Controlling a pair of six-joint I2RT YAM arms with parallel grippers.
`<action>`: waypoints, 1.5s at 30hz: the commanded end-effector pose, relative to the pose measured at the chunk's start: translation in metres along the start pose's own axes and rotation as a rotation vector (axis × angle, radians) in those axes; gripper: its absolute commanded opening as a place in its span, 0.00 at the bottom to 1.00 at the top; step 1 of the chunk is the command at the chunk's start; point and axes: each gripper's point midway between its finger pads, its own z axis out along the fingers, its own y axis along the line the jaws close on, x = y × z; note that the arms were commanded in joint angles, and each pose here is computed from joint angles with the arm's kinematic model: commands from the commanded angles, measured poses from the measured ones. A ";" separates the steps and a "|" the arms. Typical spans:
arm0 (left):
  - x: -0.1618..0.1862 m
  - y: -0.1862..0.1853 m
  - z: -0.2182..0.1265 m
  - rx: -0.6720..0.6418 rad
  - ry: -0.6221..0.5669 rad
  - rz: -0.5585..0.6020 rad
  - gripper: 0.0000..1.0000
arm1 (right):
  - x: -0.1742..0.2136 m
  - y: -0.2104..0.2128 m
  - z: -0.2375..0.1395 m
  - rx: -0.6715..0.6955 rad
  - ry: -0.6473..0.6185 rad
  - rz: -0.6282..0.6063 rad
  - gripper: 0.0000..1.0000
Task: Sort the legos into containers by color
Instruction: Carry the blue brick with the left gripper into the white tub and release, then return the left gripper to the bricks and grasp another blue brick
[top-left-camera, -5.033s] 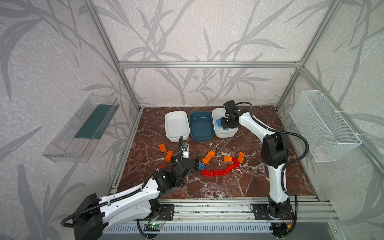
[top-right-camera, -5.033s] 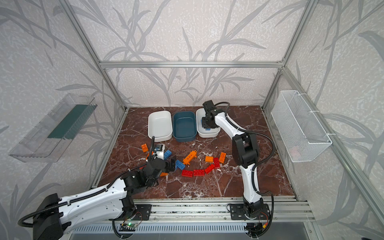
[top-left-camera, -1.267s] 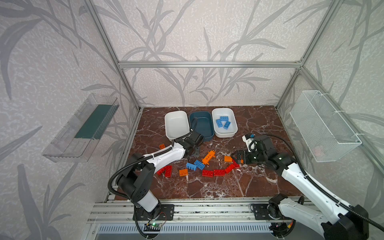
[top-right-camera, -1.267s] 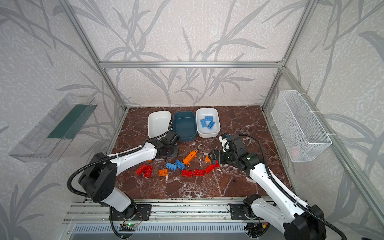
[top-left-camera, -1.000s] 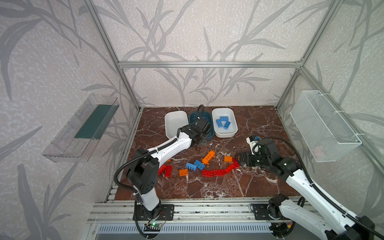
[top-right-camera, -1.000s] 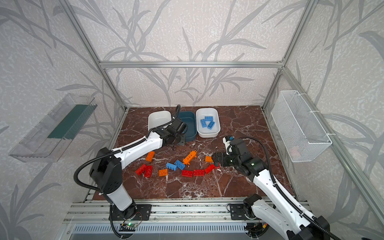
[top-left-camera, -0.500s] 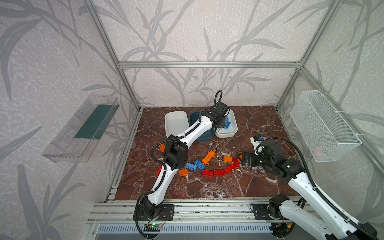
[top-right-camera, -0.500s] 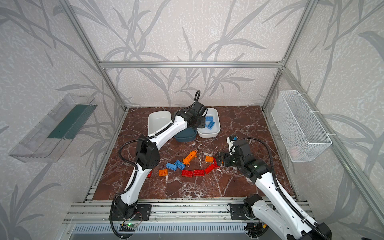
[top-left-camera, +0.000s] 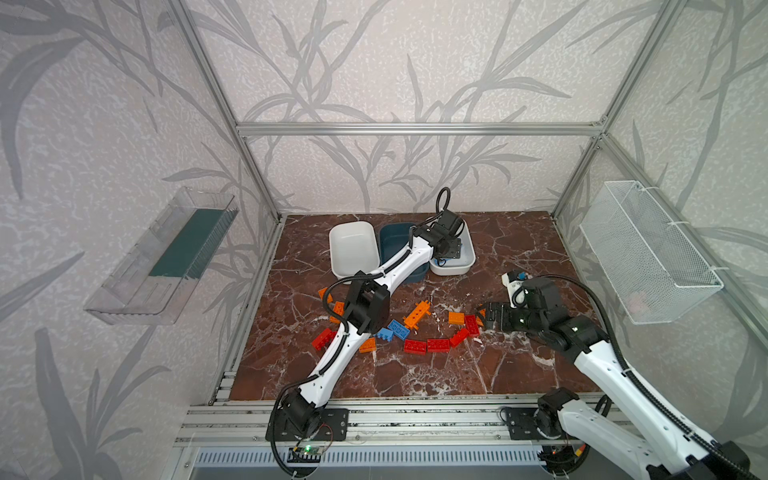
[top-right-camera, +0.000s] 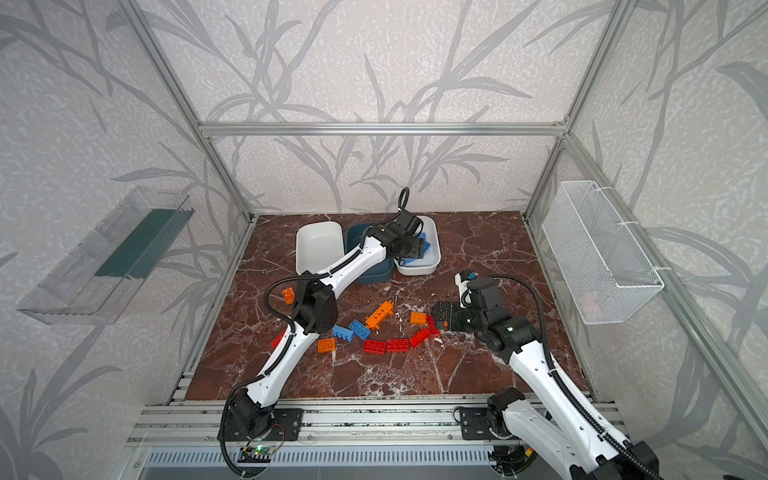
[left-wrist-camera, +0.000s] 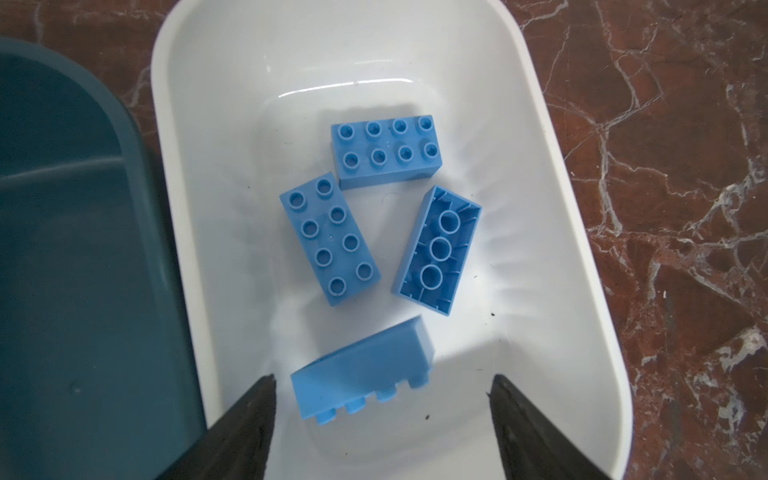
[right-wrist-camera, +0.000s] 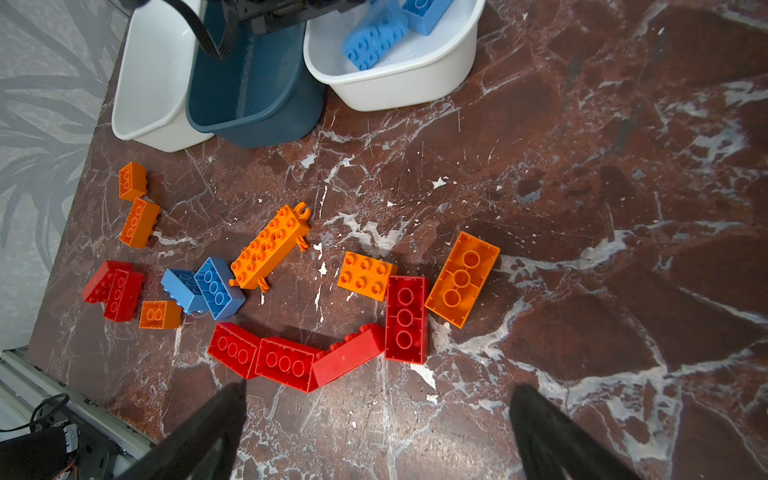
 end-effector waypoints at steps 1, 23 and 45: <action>-0.024 -0.015 -0.038 0.052 -0.050 0.014 0.80 | -0.003 0.002 -0.006 -0.007 -0.010 0.000 0.99; 0.206 0.117 -0.194 -0.132 0.060 0.132 0.82 | 0.009 0.020 -0.004 -0.058 0.024 -0.029 0.99; 0.235 0.102 -0.148 -0.083 0.205 0.394 0.96 | 0.024 0.024 -0.006 -0.067 0.076 -0.036 0.99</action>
